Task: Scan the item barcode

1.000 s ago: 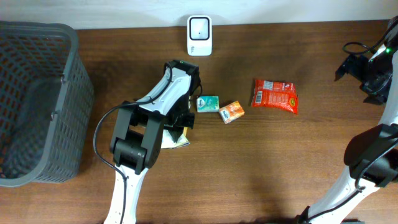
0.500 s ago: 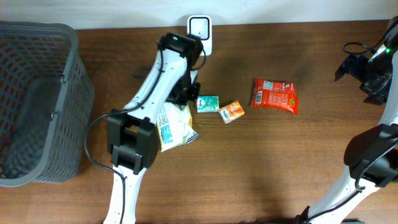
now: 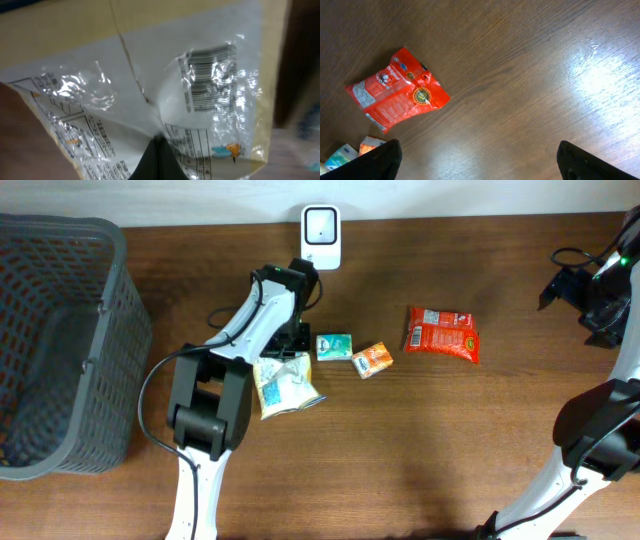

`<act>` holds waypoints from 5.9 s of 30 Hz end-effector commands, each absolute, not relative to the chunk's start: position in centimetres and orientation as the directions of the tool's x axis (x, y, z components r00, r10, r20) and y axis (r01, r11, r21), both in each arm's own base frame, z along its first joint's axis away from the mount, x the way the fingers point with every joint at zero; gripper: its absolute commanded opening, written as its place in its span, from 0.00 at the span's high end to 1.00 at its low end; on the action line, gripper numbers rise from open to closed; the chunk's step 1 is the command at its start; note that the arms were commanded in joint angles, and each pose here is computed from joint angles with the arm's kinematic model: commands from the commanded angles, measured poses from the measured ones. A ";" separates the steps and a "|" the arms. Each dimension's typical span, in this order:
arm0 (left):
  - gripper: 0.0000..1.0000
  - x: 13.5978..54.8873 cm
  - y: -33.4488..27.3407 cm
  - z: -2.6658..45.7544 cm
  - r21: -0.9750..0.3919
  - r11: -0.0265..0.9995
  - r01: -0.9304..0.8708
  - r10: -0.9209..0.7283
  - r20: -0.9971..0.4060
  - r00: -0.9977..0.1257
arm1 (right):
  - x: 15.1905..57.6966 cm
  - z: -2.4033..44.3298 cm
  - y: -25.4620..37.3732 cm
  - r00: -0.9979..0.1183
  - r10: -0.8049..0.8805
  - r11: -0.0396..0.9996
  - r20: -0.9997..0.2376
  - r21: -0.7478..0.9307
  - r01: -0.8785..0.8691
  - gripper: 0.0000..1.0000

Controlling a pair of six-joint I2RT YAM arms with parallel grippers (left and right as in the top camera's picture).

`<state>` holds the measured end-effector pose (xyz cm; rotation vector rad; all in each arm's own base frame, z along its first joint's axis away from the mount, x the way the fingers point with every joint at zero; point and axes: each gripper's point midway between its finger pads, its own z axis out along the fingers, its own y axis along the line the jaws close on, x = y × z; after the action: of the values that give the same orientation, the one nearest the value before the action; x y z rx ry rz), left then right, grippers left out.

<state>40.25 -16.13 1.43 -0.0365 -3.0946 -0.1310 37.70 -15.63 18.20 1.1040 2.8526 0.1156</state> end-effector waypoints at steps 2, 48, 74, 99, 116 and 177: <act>1.00 40.3 -18.6 0.2 0.056 0.985 0.162 0.161 0.008 -0.987 | 37.7 18.4 -15.5 -0.732 0.679 0.732 -0.048 0.106 0.673 0.02; 1.00 37.6 -16.0 4.4 0.063 0.995 0.076 0.064 0.180 -0.982 | 37.7 18.4 -15.5 -0.732 0.679 0.732 -0.048 0.106 0.673 0.02; 1.00 39.5 -22.9 7.2 -0.261 0.928 0.265 0.286 0.042 -0.957 | 37.7 18.4 -15.5 -0.732 0.679 0.732 -0.048 0.106 0.673 0.02; 1.00 41.8 -19.5 6.7 -0.041 0.987 0.155 0.154 -0.019 -0.988 | 37.7 18.4 -15.5 -0.732 0.679 0.732 -0.048 0.106 0.673 0.02; 1.00 43.3 -18.9 9.6 -0.050 0.992 0.116 0.113 -0.060 -0.992 | 37.7 18.4 -15.5 -0.732 0.679 0.732 -0.048 0.106 0.673 0.02; 0.01 42.7 -14.3 14.4 0.151 0.989 -0.001 0.018 -0.127 -0.992 | 37.6 18.4 -15.6 -0.732 0.680 0.732 -0.050 0.101 0.673 0.01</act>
<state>43.08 -15.15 14.13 -0.0526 -3.2610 -0.2177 37.71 -15.64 18.20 1.1033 2.8524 0.1155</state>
